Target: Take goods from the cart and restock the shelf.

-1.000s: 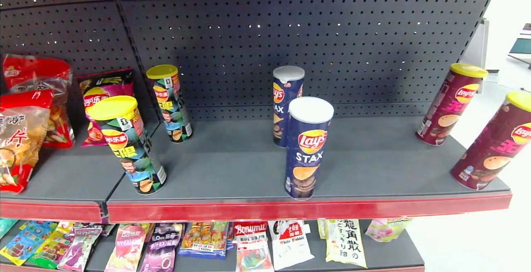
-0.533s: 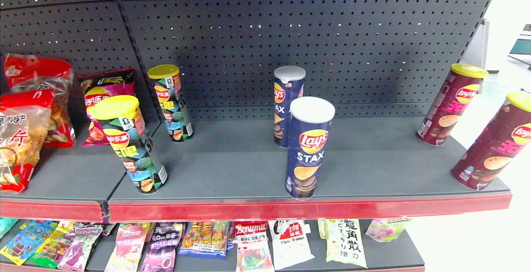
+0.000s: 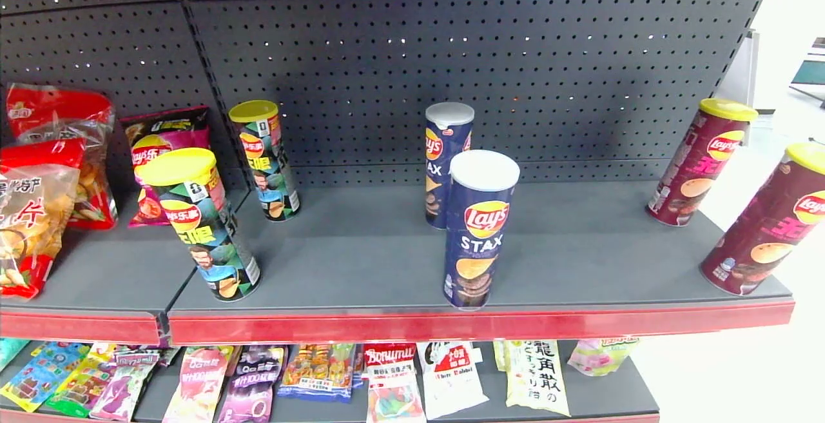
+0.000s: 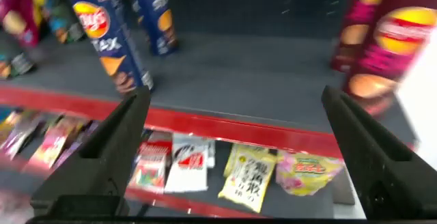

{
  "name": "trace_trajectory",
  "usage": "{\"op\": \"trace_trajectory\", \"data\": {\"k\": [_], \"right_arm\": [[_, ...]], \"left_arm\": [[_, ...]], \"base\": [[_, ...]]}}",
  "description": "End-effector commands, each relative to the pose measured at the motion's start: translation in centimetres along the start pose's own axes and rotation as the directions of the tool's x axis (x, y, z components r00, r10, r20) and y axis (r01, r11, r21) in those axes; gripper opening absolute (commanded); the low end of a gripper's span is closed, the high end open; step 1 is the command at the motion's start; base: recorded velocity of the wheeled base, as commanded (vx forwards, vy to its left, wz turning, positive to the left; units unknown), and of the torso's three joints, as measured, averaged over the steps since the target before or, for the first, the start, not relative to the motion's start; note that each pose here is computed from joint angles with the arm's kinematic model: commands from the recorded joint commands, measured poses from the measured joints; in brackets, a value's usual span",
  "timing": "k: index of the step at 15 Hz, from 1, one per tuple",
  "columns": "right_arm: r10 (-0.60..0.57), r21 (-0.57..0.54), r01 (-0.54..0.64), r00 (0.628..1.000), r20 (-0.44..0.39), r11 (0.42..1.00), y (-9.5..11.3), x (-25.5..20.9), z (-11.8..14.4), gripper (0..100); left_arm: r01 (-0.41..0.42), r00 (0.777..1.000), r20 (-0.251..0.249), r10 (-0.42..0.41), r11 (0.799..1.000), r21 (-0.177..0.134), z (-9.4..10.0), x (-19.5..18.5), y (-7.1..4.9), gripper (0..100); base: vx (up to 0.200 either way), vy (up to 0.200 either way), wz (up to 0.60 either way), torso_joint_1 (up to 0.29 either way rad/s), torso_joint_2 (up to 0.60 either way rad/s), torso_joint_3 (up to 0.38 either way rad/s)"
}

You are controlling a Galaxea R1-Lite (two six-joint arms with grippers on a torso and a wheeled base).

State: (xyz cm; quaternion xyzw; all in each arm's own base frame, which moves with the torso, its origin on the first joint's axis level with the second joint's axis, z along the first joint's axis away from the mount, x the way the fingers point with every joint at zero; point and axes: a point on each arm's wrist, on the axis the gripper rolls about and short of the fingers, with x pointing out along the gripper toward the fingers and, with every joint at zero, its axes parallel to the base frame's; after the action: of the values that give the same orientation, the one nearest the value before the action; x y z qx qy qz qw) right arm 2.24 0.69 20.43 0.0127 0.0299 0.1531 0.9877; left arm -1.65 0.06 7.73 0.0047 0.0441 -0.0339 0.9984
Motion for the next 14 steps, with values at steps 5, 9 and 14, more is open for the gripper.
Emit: {"op": "trace_trajectory", "data": {"k": [5, 9, 14], "right_arm": [[0.323, 0.067, -0.325, 0.856, -0.403, 0.943, 2.2, 14.6, -0.2, 100], [0.321, 0.069, -0.333, 0.8, -0.508, 0.94, 3.5, 18.5, -3.2, 100], [0.234, 0.038, -0.256, 0.803, -0.548, 0.966, 3.8, 22.1, -5.0, 100]], "left_arm": [[0.0, 1.0, -0.005, 0.0, 1.0, 0.0, 0.0, 0.0, 0.0, 100], [0.0, 1.0, -0.005, 0.0, 1.0, 0.0, 0.0, 0.0, 0.0, 100], [0.0, 1.0, -0.005, 0.0, 1.0, 0.0, 0.0, 0.0, 0.0, 100]], "base": [[0.0, 0.0, 0.0, 0.0, 0.0, 0.0], [0.0, 0.0, 0.0, 0.0, 0.0, 0.0], [0.0, 0.0, 0.0, 0.0, 0.0, 0.0]]}}
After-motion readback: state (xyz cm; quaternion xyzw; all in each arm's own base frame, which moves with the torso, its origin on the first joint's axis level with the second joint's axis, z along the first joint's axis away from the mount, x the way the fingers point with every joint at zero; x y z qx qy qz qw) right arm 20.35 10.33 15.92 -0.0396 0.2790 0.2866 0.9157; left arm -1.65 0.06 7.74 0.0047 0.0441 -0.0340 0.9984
